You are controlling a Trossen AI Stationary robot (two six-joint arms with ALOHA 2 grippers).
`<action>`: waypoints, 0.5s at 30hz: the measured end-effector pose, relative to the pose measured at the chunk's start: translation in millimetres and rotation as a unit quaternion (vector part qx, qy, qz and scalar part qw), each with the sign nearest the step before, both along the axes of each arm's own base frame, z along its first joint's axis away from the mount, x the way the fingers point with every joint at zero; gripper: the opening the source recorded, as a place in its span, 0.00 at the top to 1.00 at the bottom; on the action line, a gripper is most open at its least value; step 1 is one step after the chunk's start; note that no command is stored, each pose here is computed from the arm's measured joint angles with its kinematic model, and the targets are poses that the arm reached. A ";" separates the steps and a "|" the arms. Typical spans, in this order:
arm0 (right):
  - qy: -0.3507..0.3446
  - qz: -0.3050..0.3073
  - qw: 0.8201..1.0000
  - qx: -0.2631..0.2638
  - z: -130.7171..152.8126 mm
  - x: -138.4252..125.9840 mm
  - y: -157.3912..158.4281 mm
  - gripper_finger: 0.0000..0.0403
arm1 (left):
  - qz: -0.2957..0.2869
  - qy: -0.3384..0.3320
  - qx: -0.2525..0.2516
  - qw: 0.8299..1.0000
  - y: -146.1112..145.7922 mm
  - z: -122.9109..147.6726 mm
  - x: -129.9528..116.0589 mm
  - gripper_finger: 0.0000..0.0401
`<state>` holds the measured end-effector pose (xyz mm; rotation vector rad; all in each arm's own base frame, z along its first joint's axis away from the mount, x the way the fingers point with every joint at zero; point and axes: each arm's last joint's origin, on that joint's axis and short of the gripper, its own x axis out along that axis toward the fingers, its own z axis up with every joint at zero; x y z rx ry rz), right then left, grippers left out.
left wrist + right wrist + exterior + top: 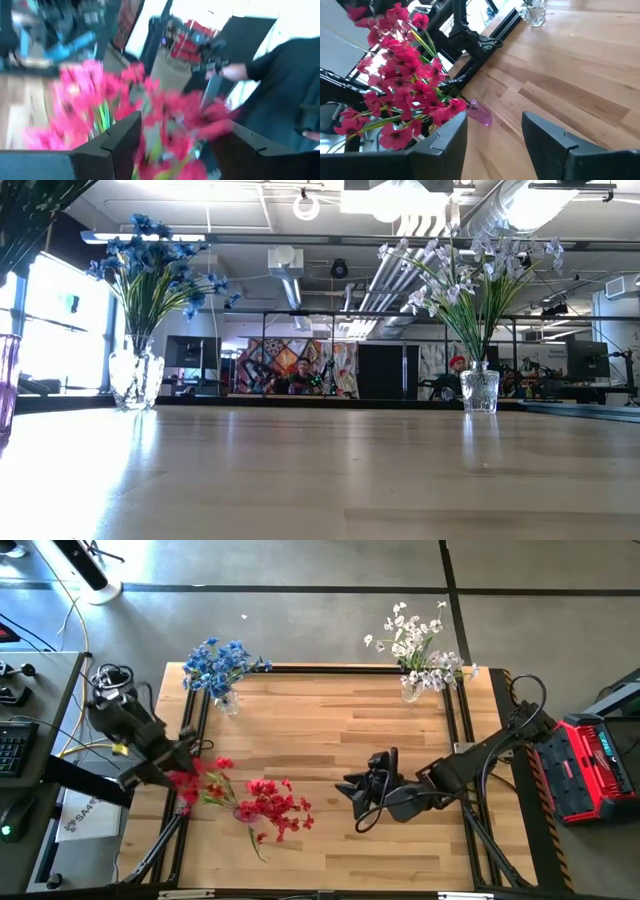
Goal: Sort flowers into vase by color
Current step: Put the red flowers into the pink vase, then return to Home Position
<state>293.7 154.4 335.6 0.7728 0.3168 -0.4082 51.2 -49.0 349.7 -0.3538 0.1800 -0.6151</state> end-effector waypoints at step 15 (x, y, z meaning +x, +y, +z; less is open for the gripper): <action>-0.125 0.045 0.990 -0.040 30.2 18.6 -6.3 0.73 | 0.176 -0.134 0.023 0.975 23.8 39.7 -8.7 0.57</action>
